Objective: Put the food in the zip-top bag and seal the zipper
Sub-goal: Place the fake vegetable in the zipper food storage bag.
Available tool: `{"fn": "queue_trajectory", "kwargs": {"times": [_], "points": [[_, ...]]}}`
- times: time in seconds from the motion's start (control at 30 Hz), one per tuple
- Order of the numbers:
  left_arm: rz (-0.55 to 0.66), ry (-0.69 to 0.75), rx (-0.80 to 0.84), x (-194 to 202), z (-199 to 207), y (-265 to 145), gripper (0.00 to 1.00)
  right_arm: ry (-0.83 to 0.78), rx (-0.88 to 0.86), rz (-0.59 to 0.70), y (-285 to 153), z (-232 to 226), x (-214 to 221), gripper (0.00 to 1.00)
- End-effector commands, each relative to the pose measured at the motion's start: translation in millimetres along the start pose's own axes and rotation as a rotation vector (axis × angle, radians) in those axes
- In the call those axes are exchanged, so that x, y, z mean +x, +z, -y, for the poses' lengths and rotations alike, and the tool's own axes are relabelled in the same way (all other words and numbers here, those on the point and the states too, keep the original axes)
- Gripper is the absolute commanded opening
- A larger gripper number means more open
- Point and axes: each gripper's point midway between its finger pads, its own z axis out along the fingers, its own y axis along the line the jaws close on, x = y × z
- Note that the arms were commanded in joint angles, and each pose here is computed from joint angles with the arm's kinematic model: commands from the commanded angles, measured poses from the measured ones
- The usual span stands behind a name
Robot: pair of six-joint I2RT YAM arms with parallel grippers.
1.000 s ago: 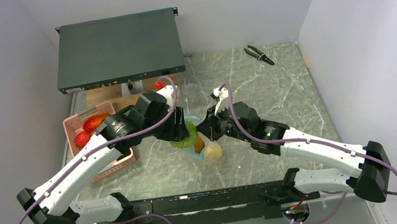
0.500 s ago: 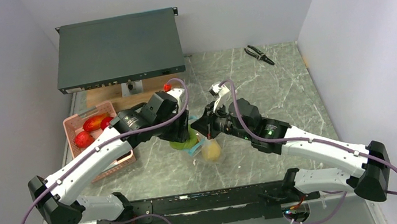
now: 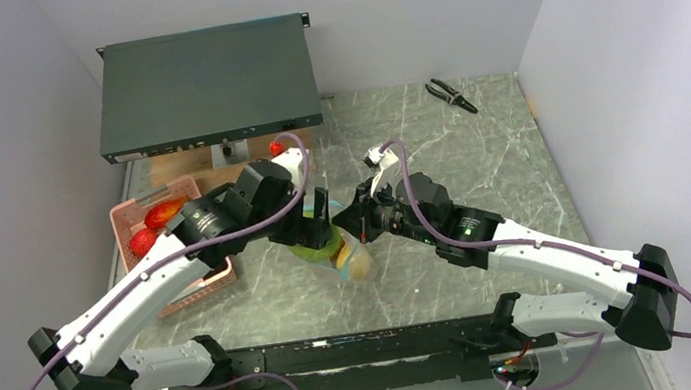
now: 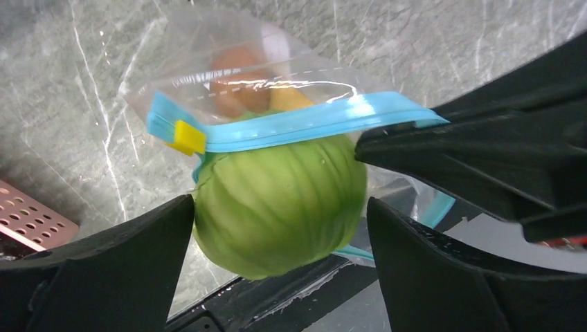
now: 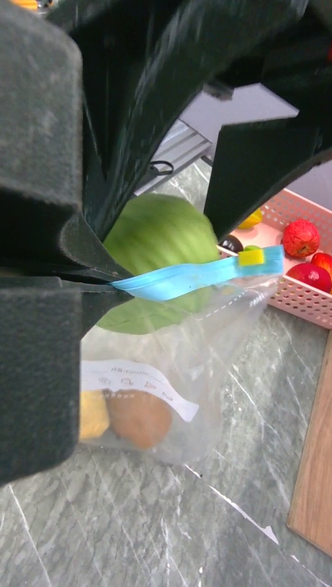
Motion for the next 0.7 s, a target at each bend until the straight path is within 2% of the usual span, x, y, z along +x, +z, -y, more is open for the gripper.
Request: {"fn": "queue_trajectory", "kwargs": {"times": [0.0,0.3,0.37,0.5,0.67], "points": [[0.128,-0.016,0.073,-25,13,-22,1.00,0.003,-0.032,0.060,-2,-9,-15,0.00],[0.181,-0.012,0.091,-20,8,-42,0.99,-0.013,-0.011,0.053,-3,-5,-15,0.00],[0.203,-0.016,0.110,-15,6,-43,0.94,-0.016,-0.007,0.055,-4,-5,-15,0.00],[0.211,-0.061,0.167,8,5,-38,0.81,-0.016,0.002,0.060,-5,-3,-16,0.00],[0.187,-0.154,0.336,32,25,-29,0.54,0.013,0.041,0.081,-4,0,-25,0.00]]}}
